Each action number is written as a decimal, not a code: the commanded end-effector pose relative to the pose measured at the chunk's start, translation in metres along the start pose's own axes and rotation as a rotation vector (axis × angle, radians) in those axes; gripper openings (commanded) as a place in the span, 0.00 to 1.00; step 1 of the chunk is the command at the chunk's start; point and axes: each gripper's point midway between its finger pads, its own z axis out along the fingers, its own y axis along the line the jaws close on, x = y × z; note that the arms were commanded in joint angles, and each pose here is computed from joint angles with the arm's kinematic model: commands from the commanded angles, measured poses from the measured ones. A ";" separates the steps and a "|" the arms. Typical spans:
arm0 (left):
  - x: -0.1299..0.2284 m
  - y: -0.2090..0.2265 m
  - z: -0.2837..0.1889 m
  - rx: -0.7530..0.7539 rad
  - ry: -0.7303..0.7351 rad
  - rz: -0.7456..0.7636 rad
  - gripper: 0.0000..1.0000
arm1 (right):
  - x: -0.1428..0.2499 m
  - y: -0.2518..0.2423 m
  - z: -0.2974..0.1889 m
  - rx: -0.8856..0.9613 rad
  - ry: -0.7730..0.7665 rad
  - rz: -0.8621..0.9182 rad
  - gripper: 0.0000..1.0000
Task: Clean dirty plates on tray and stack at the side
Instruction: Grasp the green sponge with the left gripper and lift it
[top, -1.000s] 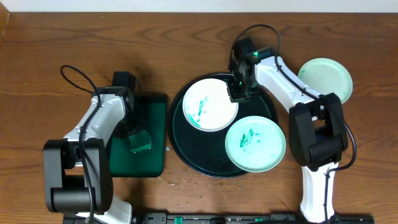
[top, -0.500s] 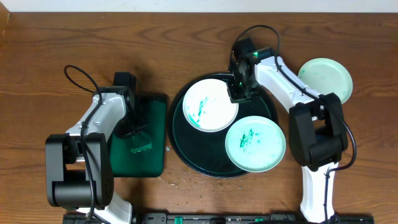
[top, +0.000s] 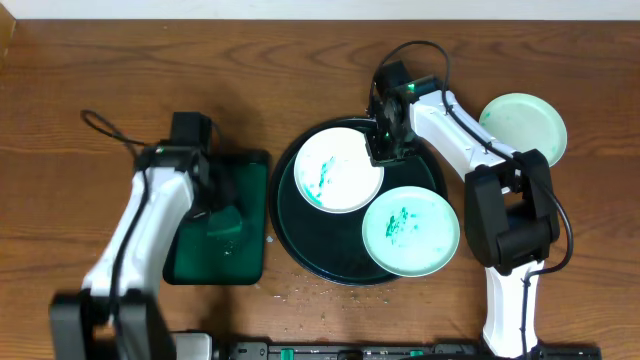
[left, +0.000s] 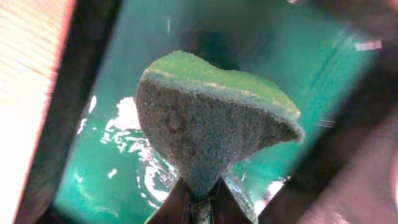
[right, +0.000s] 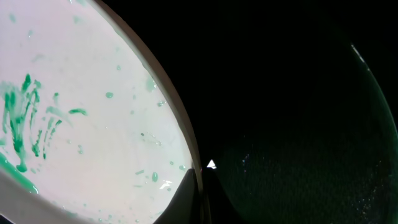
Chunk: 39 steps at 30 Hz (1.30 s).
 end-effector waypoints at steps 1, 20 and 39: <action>-0.005 -0.002 -0.024 0.028 -0.079 0.006 0.07 | 0.002 0.004 0.003 -0.004 0.009 -0.019 0.01; -0.056 -0.010 -0.040 -0.060 -0.349 0.153 0.07 | 0.001 0.004 0.003 -0.005 0.006 -0.021 0.01; 0.035 -0.014 0.023 -0.015 0.178 -0.012 0.07 | 0.003 0.004 0.003 -0.004 0.015 -0.021 0.01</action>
